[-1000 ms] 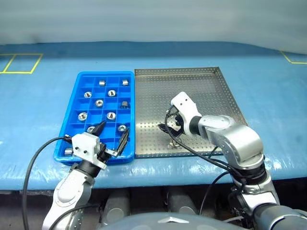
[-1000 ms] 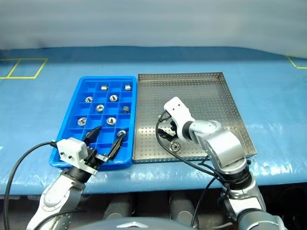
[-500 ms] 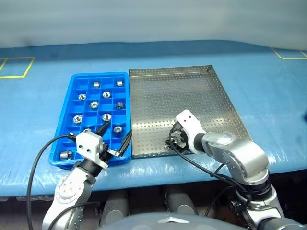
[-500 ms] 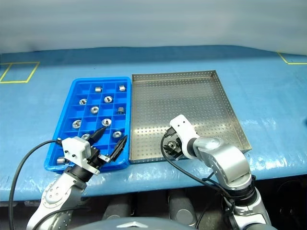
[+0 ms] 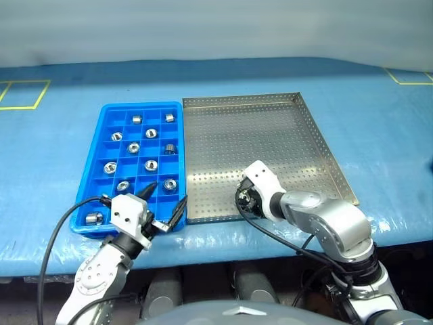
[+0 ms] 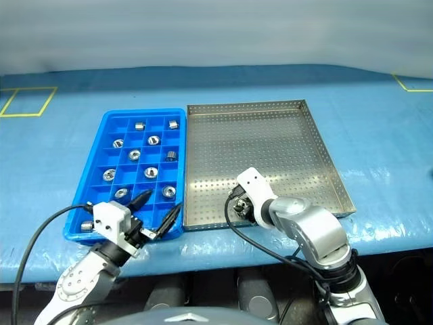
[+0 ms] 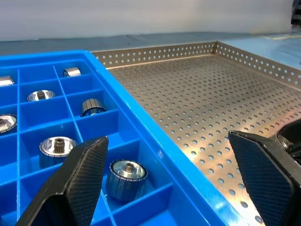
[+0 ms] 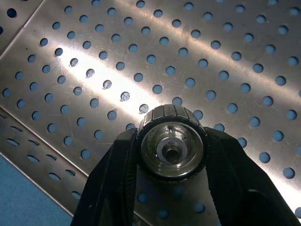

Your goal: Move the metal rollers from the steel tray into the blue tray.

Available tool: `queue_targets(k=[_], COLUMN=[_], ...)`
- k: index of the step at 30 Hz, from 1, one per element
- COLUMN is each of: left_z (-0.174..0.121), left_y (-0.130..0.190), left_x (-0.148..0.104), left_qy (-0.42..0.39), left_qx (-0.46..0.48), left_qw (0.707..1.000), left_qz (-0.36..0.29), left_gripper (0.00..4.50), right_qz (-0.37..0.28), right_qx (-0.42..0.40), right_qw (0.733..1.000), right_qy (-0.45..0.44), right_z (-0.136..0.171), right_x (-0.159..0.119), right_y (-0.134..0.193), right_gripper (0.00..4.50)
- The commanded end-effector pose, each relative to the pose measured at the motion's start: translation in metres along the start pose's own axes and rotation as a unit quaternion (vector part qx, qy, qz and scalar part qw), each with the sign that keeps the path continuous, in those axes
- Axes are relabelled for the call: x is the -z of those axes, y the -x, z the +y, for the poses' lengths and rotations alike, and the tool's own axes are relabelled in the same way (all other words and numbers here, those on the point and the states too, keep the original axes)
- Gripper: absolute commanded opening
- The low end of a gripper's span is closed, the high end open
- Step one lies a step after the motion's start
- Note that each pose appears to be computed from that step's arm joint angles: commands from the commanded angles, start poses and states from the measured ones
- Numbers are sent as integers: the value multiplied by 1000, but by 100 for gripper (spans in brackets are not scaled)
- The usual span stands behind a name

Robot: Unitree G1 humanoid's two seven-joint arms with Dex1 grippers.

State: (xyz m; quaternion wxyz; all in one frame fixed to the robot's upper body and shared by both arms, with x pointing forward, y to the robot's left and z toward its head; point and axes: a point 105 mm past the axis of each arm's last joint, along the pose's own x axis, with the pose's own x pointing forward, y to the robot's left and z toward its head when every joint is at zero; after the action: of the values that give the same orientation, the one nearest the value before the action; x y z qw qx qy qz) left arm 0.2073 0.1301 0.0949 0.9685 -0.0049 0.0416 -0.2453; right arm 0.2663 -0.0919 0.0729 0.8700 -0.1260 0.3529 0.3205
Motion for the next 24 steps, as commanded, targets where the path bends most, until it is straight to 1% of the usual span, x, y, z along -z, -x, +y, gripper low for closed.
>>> queue_targets(k=[1,3,4,8,11,14,18,24], left_z=[-10,4,10,30,36,38,38,32], left_y=[3,6,7,24,39,51,72,84], left_x=[-18,-27,-30,-47,-47,-46,-42,-40], left_qy=[-9,-31,-32,-37,-47,-45,-37,-38], left_qx=[22,-32,-54,-136,-177,-210,-262,-285], left_qw=[999,998,996,985,978,972,960,953], left_qz=[-28,-52,-62,-102,-100,-97,-97,-92], left_gripper=[450,450,450,450,450,450,450,450], right_qz=[-57,-82,-88,-144,-183,-204,-211,-188], right_qx=[-4,-4,-5,-24,-50,-79,-133,-200], right_qw=[998,996,995,986,977,970,960,952], right_qy=[31,46,48,82,101,111,124,134], right_z=[3,4,5,16,29,42,69,102], right_x=[-30,-45,-50,-82,-103,-114,-118,-104], right_y=[1,-1,-2,-2,-3,-4,-11,-23], right_gripper=[171,171,171,171,171,171,171,171])
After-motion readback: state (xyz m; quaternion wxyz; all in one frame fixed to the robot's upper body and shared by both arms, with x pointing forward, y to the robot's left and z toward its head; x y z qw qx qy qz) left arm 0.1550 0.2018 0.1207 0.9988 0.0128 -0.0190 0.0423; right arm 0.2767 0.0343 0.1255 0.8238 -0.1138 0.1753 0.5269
